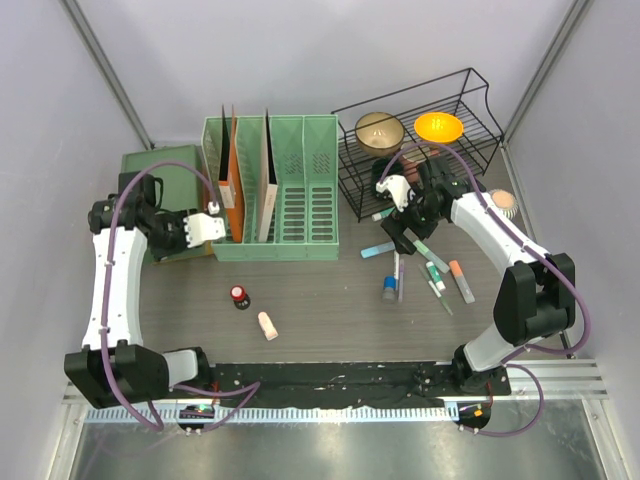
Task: Organize the desk
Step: Open the drawer in the storage box.
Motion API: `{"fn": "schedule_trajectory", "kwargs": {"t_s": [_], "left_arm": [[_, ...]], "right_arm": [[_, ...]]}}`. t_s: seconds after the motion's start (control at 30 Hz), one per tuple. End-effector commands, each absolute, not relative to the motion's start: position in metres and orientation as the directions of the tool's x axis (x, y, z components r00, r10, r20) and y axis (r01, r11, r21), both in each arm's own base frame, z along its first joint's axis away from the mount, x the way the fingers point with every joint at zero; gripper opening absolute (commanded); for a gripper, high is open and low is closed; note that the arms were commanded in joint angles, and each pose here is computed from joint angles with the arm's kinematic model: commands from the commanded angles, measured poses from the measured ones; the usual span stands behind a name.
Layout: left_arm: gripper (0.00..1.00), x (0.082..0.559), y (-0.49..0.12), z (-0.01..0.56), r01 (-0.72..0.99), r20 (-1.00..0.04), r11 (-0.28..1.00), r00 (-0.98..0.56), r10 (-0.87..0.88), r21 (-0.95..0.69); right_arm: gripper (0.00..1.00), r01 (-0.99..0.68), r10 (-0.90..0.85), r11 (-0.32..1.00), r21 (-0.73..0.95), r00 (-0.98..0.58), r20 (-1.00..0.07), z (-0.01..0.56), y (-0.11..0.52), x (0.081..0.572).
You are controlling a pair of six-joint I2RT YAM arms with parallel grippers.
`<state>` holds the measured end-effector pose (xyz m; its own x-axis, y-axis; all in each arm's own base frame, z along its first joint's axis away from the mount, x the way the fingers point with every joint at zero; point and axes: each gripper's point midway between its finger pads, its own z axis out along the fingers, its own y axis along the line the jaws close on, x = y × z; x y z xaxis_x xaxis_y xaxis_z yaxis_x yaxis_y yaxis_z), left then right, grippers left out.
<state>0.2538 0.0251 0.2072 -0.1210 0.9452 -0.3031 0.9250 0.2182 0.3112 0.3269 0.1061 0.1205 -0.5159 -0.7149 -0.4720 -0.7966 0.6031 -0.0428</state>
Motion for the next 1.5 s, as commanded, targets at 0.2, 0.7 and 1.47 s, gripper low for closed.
{"fn": "schedule_trajectory", "kwargs": {"t_s": [0.2,0.7,1.47], "left_arm": [[0.23,0.158,0.005,0.198,0.972,-0.323,0.231,-0.211,0.923,0.026],[0.26,0.139,0.004,0.188,0.973,-0.316,0.229,-0.209,0.925,0.025],[0.29,0.144,0.000,0.197,0.970,-0.345,0.233,-0.199,0.917,0.062]], "right_arm": [[1.00,-0.803,-0.711,0.595,-0.043,-0.500,-0.494,0.121,0.110,0.331],[1.00,-0.802,-0.709,0.596,-0.037,-0.504,-0.494,0.120,0.110,0.330],[1.00,-0.797,-0.699,0.604,-0.036,-0.507,-0.504,0.123,0.110,0.329]]}}
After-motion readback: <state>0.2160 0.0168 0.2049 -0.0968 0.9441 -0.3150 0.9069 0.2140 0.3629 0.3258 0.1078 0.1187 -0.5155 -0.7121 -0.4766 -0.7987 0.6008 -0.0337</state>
